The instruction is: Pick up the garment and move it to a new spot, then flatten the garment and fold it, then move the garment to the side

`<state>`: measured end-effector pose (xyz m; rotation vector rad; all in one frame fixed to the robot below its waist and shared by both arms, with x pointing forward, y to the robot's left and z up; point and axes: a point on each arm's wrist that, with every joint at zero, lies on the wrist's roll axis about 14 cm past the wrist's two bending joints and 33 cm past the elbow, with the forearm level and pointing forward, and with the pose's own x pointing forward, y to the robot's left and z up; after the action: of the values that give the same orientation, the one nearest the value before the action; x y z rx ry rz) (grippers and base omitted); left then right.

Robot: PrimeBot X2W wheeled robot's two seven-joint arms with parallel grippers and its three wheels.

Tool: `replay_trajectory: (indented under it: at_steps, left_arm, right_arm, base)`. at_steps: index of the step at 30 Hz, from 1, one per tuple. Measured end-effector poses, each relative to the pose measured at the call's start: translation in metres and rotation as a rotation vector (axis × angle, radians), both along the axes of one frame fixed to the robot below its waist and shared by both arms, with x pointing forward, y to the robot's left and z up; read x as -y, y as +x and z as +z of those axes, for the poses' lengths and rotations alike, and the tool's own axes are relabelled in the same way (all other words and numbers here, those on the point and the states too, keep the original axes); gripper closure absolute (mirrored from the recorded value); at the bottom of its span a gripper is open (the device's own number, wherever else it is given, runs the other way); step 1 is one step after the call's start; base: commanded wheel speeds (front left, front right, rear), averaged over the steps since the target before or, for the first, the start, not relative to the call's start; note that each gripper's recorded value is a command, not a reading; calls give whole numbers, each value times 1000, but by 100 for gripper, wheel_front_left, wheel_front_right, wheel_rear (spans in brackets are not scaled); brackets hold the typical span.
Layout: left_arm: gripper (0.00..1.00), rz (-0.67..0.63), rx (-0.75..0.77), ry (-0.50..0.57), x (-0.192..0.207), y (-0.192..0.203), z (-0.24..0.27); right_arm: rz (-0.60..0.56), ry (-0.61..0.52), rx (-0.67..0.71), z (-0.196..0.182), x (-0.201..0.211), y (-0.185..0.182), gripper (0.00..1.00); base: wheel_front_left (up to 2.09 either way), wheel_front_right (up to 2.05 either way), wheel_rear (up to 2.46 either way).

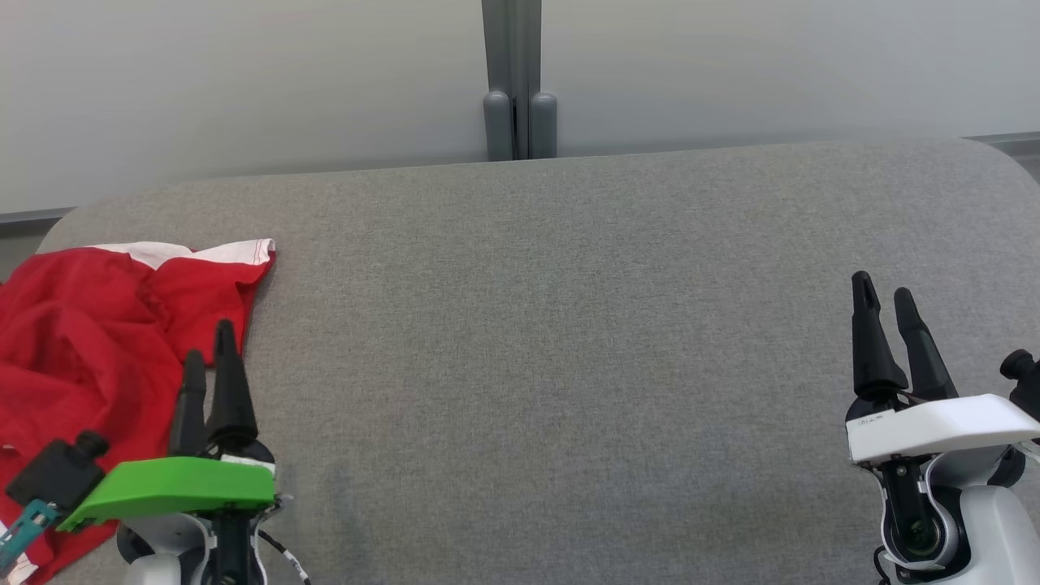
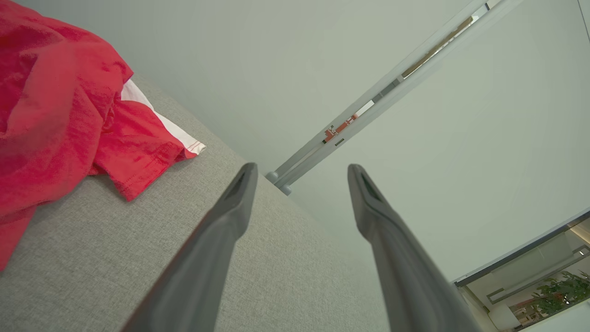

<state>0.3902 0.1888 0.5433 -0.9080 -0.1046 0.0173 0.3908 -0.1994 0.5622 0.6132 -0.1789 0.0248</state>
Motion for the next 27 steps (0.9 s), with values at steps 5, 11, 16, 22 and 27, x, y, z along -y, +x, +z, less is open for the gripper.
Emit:
replay_trajectory:
  at_steps: [5,11,16,22,27]
  left_arm:
    - [0,-48,2,160,24,0,1]
    - [0,-75,-17,297,42,-1,-6]
    - [0,-105,-8,435,57,-3,-6]
    - [0,-120,-17,584,68,-5,-12]
    - [0,-126,-15,687,75,-7,-15]
  right_arm:
    - [-7,-94,4,1,-2,-1,0]
    - [-4,-188,0,-2,-8,-2,0]
    - [2,-265,13,0,-13,-3,0]
    - [3,-365,27,2,-18,-4,0]
    - [0,-442,41,5,-21,-5,0]
  base:
    - [0,0,0]
    - [0,0,0]
    - [0,0,0]
    - [0,0,0]
    - [0,0,0]
